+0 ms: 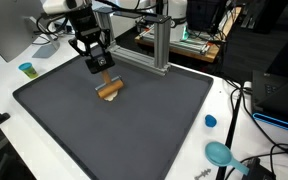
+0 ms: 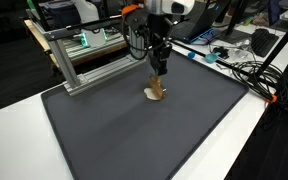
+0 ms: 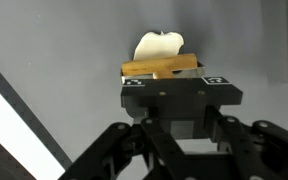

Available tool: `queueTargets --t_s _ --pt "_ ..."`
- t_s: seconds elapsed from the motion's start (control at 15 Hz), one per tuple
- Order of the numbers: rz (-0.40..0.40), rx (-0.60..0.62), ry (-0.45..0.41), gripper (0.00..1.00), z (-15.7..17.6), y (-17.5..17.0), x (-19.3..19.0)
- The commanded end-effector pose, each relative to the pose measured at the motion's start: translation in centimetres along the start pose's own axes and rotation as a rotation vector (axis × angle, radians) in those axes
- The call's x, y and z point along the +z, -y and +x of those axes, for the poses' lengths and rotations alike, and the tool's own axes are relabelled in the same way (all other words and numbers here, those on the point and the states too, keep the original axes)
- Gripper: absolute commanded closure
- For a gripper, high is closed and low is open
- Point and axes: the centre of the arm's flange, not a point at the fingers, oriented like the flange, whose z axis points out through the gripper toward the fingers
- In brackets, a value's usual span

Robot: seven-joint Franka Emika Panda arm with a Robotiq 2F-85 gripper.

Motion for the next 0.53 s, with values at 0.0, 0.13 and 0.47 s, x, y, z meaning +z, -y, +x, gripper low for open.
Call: queueTargets --t_s 0.0,0.13,0.47 --pt "0.002 0.008 -0.004 0.79 0.0 0.0 -1.6" --pt "0.027 0.010 0.005 0.79 0.0 -0.2 -0.8" --pt "0.058 0.034 0.030 0.79 -0.9 -1.2 2.5"
